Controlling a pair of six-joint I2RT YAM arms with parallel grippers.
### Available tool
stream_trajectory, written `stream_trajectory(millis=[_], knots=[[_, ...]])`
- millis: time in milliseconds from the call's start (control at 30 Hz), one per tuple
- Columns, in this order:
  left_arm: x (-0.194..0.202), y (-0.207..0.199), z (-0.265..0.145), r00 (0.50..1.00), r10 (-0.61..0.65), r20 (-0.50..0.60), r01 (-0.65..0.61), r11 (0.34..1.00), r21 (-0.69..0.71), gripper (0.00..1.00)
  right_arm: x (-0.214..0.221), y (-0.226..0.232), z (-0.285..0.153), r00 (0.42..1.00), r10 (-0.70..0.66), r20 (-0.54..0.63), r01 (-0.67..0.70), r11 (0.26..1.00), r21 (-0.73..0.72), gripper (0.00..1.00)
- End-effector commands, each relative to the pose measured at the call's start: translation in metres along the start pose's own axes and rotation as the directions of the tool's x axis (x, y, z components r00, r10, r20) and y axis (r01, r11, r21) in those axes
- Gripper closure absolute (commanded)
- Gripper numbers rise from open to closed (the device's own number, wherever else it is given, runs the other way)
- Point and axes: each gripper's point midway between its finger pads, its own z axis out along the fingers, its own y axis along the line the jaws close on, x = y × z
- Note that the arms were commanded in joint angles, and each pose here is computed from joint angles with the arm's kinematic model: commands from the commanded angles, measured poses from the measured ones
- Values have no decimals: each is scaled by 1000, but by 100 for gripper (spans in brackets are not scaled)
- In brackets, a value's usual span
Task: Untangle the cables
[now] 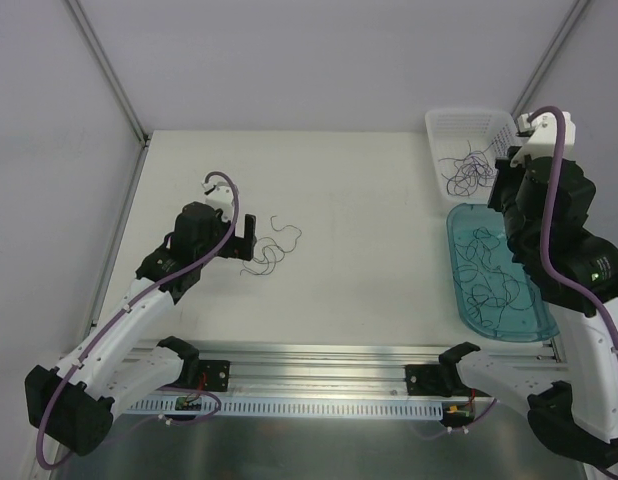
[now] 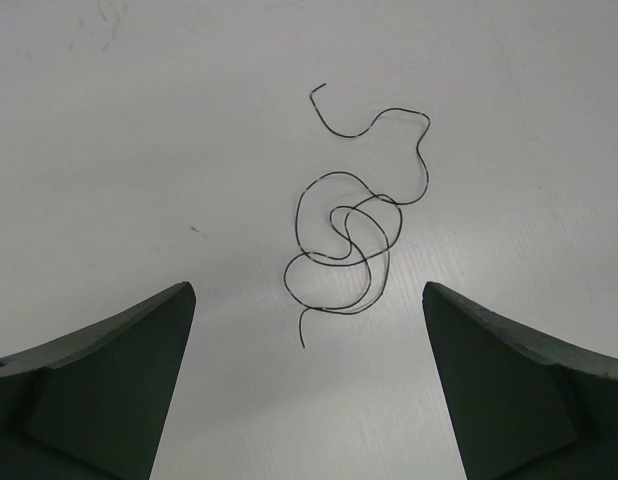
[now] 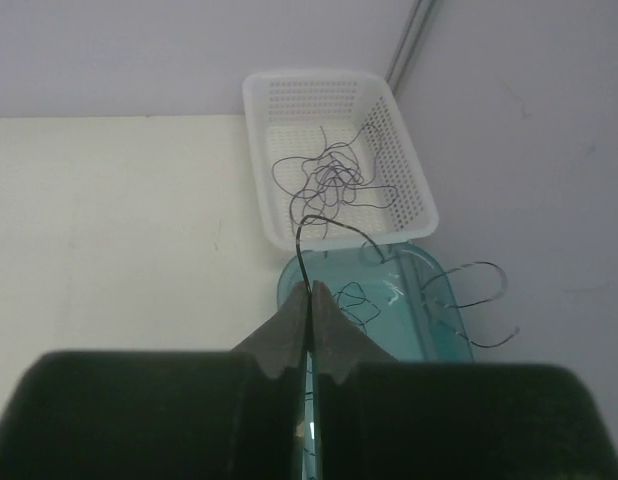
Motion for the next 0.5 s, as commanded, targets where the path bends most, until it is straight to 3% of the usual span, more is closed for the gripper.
stream_trajectory(millis=[0,200,467], knots=[[1,21,-1,1000,27,4,-26,994,-104,1,-25,-37,-10,996,16,93,-30,989,145,99],[6,27,1,999,31,-26,-35,989,-142,1,-7,-60,6,998,4,69,-25,949,314,99],[10,31,3,999,32,-41,-38,987,-158,1,-4,-58,10,988,107,108,-134,951,278,99]])
